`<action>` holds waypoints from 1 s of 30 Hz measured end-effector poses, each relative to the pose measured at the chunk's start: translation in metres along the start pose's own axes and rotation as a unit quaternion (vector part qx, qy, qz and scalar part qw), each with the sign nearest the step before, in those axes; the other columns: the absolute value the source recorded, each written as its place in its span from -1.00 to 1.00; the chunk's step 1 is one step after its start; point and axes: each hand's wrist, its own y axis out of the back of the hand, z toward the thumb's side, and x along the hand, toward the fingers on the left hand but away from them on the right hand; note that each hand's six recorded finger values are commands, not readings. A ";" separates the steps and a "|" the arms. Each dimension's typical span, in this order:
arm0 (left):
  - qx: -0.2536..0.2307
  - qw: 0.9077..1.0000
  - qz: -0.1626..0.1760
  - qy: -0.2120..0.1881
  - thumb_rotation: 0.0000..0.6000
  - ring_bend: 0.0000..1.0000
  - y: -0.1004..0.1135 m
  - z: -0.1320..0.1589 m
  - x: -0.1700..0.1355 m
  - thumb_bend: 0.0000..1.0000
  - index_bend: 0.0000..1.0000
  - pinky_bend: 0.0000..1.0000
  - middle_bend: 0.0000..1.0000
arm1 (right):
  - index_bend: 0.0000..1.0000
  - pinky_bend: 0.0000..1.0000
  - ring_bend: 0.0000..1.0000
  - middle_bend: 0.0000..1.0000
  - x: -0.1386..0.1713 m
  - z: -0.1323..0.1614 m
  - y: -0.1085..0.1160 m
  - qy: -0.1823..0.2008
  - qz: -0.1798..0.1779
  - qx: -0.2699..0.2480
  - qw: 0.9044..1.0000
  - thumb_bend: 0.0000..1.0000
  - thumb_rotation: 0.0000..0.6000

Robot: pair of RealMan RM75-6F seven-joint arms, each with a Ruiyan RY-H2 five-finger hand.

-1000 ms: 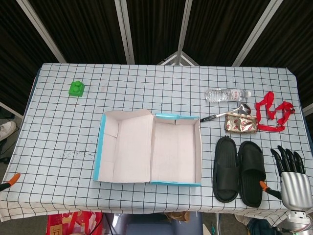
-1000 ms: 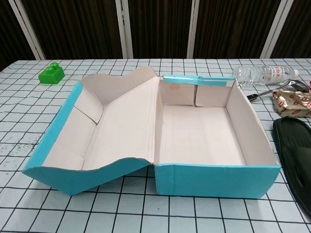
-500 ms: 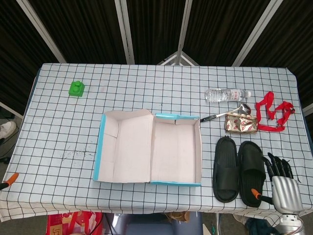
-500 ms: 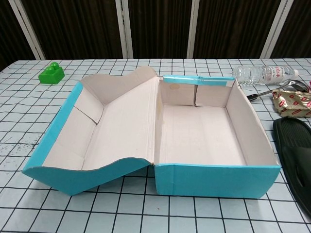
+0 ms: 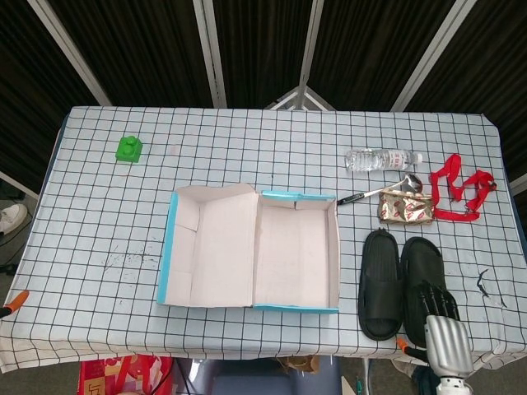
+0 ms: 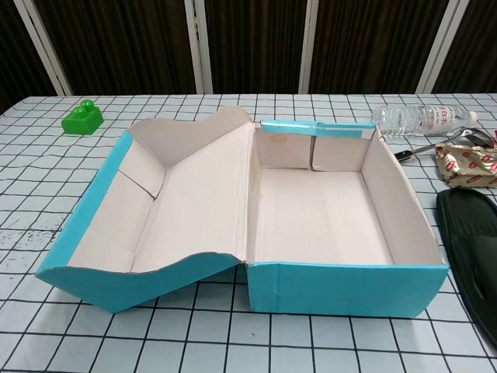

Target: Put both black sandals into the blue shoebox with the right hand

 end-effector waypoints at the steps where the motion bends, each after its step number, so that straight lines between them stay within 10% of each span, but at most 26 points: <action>1: 0.000 1.000 0.001 0.001 1.00 -1.00 0.001 -0.001 0.000 -0.63 -0.96 -0.97 -1.00 | -0.75 -0.98 -0.93 -0.91 -0.001 0.003 -0.004 0.001 0.004 0.003 1.000 -0.75 1.00; 30: 0.008 1.000 -0.012 -0.001 1.00 -1.00 -0.008 0.005 0.003 -0.63 -0.95 -0.97 -1.00 | -0.75 -0.98 -0.94 -0.91 -0.055 0.011 -0.038 -0.006 0.072 0.059 0.996 -0.75 1.00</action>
